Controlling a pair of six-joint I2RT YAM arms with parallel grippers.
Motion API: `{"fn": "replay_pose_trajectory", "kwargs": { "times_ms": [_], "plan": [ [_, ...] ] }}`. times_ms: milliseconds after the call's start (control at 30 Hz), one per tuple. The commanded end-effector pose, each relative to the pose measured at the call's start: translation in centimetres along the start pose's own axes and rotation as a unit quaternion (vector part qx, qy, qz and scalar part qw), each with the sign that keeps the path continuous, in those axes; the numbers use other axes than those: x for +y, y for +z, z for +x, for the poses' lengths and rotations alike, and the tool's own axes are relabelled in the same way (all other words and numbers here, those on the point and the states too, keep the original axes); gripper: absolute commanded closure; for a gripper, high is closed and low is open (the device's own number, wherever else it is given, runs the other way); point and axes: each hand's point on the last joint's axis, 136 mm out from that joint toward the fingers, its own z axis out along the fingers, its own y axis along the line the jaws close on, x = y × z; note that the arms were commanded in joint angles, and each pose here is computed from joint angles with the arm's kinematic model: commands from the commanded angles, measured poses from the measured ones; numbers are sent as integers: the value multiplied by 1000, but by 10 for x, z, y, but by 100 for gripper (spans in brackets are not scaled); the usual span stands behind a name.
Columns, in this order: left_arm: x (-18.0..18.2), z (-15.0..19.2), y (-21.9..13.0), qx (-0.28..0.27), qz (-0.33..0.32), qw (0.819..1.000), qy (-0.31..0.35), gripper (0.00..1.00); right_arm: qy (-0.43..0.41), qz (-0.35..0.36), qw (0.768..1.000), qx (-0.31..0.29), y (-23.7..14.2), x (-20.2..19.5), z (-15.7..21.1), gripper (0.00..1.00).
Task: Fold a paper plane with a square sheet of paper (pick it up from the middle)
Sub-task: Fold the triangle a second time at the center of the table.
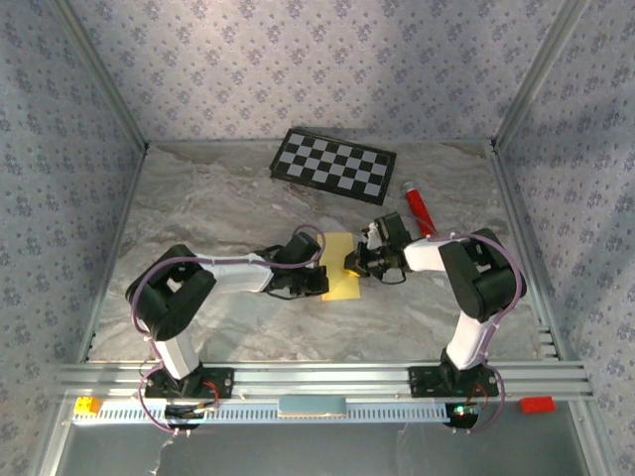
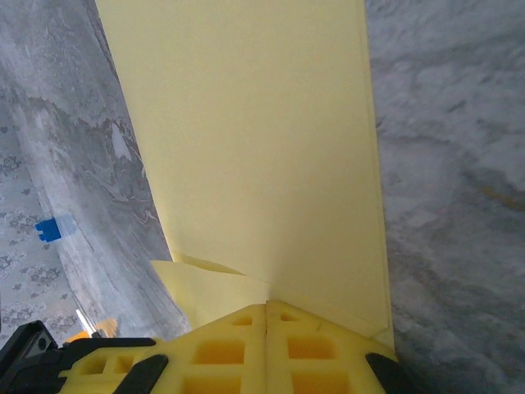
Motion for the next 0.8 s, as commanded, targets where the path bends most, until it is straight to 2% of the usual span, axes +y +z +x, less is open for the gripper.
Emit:
{"fn": "replay_pose_trajectory", "kwargs": {
  "times_ms": [0, 167, 267, 533, 767],
  "plan": [
    [-26, -9, -21, -13, 20, 1000, 14, 98, 27, 57, 998, 6, 2, -37, 10, 100],
    [-54, -20, -22, -18, 68, 997, 10, 97, 27, 58, 998, 2, 1, -36, 9, 100],
    [-58, -23, -13, -13, 78, 997, -6, 97, 27, 58, 998, 4, 1, -36, 11, 100],
    [-54, -29, 13, -9, 75, 997, -29, 97, 30, 57, 998, 5, 3, -38, 13, 100],
    [-47, -26, 23, -7, 72, 997, -36, 96, 34, 59, 998, 6, 5, -42, 15, 100]
  ]
}}
